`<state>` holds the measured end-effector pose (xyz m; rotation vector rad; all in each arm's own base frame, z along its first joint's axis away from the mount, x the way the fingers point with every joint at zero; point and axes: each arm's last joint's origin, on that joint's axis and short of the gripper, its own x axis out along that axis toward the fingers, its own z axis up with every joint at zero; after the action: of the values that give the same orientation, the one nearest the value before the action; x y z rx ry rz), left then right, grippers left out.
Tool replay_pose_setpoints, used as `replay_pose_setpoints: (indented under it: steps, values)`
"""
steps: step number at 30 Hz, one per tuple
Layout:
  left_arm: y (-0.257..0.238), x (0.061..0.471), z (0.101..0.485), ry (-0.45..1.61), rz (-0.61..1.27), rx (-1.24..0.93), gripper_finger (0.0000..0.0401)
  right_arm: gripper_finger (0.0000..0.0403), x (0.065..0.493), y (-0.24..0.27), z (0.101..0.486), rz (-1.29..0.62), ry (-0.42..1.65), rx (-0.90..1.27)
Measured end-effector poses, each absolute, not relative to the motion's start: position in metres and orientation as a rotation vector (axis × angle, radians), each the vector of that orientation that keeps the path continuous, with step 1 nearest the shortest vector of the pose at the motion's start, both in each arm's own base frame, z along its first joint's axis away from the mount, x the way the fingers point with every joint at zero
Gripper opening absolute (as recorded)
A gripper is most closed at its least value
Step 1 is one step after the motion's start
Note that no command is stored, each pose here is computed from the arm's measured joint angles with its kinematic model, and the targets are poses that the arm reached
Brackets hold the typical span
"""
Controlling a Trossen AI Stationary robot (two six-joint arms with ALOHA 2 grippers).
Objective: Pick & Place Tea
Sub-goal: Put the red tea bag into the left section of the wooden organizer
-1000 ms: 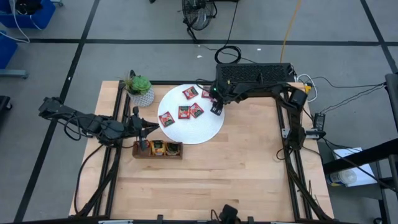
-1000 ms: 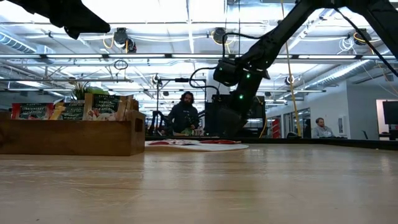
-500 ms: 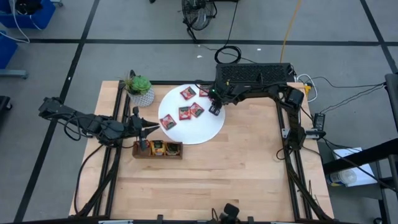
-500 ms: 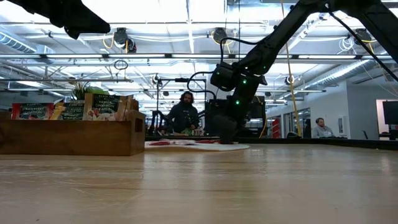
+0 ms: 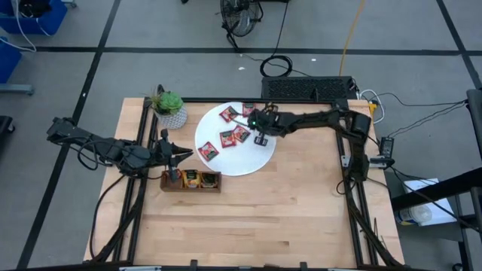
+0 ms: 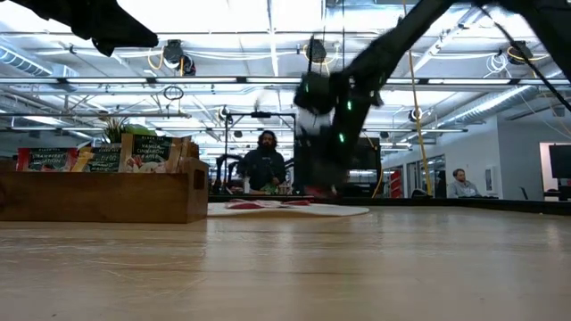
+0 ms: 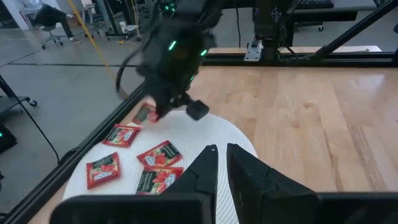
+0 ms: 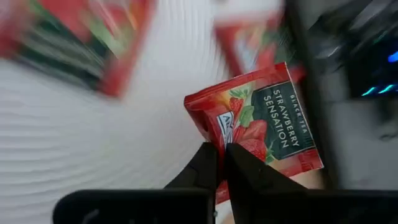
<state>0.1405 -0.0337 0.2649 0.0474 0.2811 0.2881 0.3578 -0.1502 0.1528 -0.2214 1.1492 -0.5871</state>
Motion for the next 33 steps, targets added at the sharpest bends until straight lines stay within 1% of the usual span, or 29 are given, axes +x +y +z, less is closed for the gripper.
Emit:
replay_pose_setpoints:
  steps: [3, 6, 8, 10, 14, 17, 19, 21, 26, 28, 33]
  values:
    - [-0.034, 0.141, 0.265, 0.281, 0.288, 0.048, 0.0033, 0.0008, 0.365, -0.117, 0.181, -0.600, 1.076, -0.331]
    - [-0.034, 0.141, 0.265, 0.281, 0.288, 0.048, 0.0031, 0.0008, 0.373, -0.076, 0.198, -0.570, 1.012, -0.458]
    - [-0.034, 0.141, 0.265, 0.281, 0.288, 0.048, 0.0033, 0.0008, 0.381, -0.046, 0.204, -0.550, 0.929, -0.550]
    - [-0.034, 0.141, 0.265, 0.281, 0.288, 0.047, 0.0036, 0.0008, 0.386, -0.018, 0.202, -0.523, 0.834, -0.647]
    - [-0.034, 0.141, 0.265, 0.279, 0.288, 0.046, 0.0044, 0.0008, 0.388, 0.028, 0.181, -0.457, 0.579, -0.803]
    - [-0.034, 0.141, 0.265, 0.275, 0.288, 0.045, 0.0050, 0.0008, 0.380, 0.048, 0.173, -0.467, 0.370, -0.873]
    - [-0.034, 0.141, 0.267, 0.261, 0.288, 0.056, 0.0053, 0.0008, 0.373, 0.056, 0.171, -0.483, 0.280, -0.922]
    - [-0.033, 0.143, 0.272, 0.218, 0.302, 0.054, 0.0057, 0.0008, 0.368, 0.060, 0.168, -0.485, 0.247, -0.955]
    - [-0.031, 0.152, 0.283, 0.077, 0.338, -0.092, 0.0054, 0.0008, 0.366, 0.061, 0.166, -0.483, 0.237, -0.920]
    - [-0.031, 0.158, 0.281, 0.077, 0.350, -0.123, 0.0049, 0.0008, 0.366, 0.061, 0.163, -0.470, 0.259, -0.902]
    - [-0.031, 0.186, 0.268, 0.098, 0.331, -0.328, 0.0045, 0.0008, 0.366, 0.060, 0.158, -0.451, 0.293, -0.893]
